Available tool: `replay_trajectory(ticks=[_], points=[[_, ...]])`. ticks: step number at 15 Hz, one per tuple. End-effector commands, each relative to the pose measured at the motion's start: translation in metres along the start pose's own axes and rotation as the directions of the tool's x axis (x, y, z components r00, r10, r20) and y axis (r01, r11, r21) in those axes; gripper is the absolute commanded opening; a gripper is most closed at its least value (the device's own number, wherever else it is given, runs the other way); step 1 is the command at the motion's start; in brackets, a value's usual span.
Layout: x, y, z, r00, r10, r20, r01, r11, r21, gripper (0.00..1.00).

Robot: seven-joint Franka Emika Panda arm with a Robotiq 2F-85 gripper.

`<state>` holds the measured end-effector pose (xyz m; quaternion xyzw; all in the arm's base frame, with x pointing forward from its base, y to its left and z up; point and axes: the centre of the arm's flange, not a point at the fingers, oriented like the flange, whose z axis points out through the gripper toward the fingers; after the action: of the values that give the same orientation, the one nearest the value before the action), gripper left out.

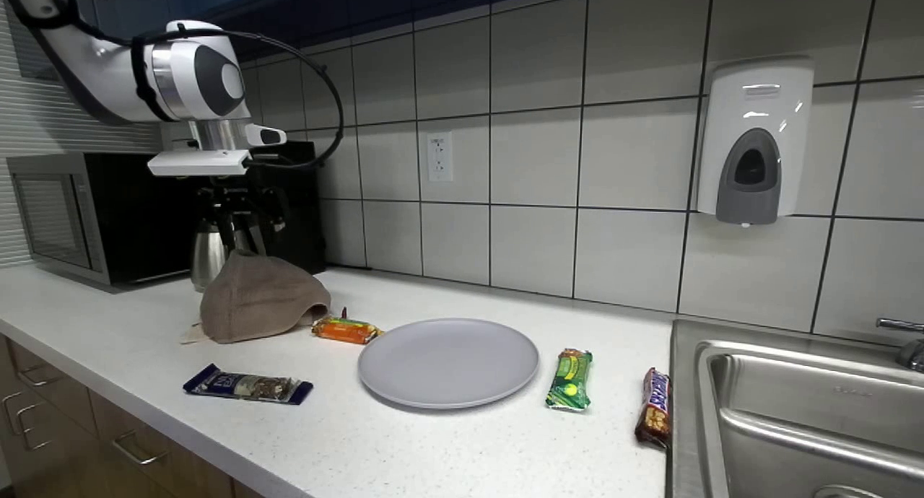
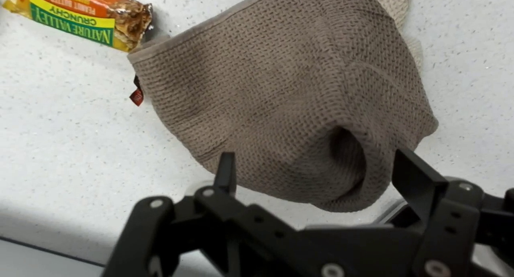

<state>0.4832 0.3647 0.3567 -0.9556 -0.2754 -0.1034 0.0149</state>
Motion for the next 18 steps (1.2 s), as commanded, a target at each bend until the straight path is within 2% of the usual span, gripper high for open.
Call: replay_trajectory(ticks=[1, 9, 18], points=[[-0.006, 0.011, -0.011, 0.999, 0.043, 0.015, -0.043, 0.999, -0.027, 1.0], [-0.028, 0.041, -0.019, 0.991, 0.119, 0.067, -0.116, 0.992, -0.051, 1.0], [-0.044, 0.084, -0.011, 0.953, 0.273, 0.128, -0.262, 0.96, -0.094, 1.0]])
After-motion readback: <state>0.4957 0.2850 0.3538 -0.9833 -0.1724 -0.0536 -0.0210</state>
